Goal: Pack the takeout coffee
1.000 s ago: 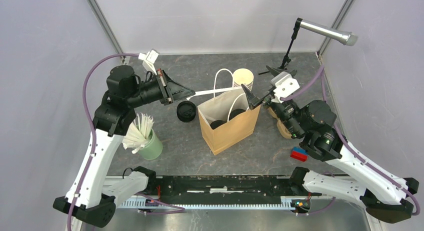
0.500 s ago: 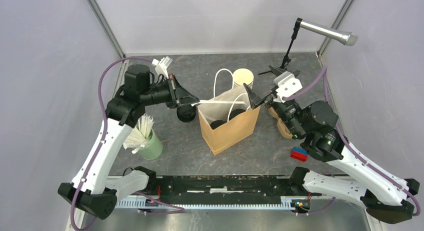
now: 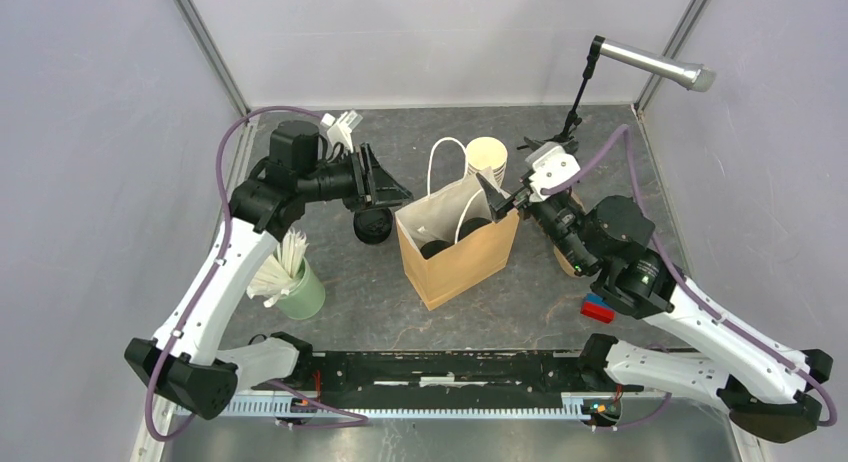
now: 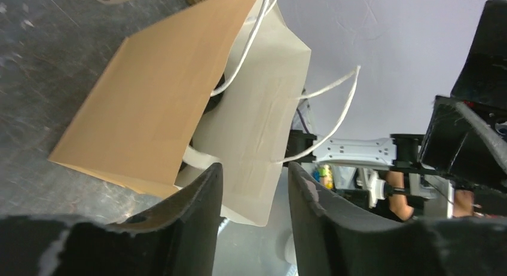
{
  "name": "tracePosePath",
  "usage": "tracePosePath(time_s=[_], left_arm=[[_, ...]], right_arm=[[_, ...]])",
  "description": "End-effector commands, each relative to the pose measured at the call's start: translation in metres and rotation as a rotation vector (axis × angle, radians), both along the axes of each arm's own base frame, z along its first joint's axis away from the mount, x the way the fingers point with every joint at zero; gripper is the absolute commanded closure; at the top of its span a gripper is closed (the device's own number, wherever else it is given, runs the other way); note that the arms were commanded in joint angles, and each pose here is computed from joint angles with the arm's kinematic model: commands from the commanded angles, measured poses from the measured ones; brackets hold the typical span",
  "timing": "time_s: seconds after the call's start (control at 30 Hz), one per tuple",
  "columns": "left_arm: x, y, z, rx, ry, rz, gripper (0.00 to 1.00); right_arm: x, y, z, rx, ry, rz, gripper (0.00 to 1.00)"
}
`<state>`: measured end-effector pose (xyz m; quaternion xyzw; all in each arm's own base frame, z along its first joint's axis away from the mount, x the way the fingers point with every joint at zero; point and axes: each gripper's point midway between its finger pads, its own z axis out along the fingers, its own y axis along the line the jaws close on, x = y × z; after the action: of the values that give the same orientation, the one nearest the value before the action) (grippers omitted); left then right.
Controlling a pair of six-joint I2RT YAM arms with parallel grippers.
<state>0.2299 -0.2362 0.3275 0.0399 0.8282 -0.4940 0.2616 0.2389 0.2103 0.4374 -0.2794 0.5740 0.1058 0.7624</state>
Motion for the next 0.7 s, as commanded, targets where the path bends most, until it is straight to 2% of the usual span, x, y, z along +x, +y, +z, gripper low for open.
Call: tracePosePath(time_s=[0.0,0.07,0.13,0.17,0.2,0.33,0.47,0.67], left_arm=[[0.009,0.006,0.031,0.057,-0.161,0.002,0.47],[0.012,0.012,0.041,0.093,-0.198,0.021,0.41],[0.018,0.019,0.055,0.138,-0.249,0.052,0.32],[0.019,0.024,0.066,0.156,-0.281,0.069,0.1],[0.021,0.029,0.071,0.186,-0.303,0.086,0.0],[0.022,0.052,0.113,0.255,-0.45,0.173,0.0],[0.017,0.085,0.144,0.315,-0.56,0.329,0.0],[-0.004,0.116,0.162,0.323,-0.621,0.463,0.0]], right_arm=[[0.001,0.004,-0.009,0.025,0.047,0.011,0.03],[0.004,0.005,-0.014,0.021,0.072,-0.006,0.03],[0.01,0.005,-0.022,0.012,0.119,-0.044,0.03],[0.013,0.004,-0.023,0.012,0.144,-0.064,0.03],[0.015,0.006,-0.024,0.017,0.167,-0.071,0.03],[0.018,0.011,-0.01,0.089,0.211,-0.077,0.03],[0.018,0.015,0.01,0.169,0.219,-0.065,0.03],[0.014,0.016,0.018,0.236,0.251,-0.046,0.03]])
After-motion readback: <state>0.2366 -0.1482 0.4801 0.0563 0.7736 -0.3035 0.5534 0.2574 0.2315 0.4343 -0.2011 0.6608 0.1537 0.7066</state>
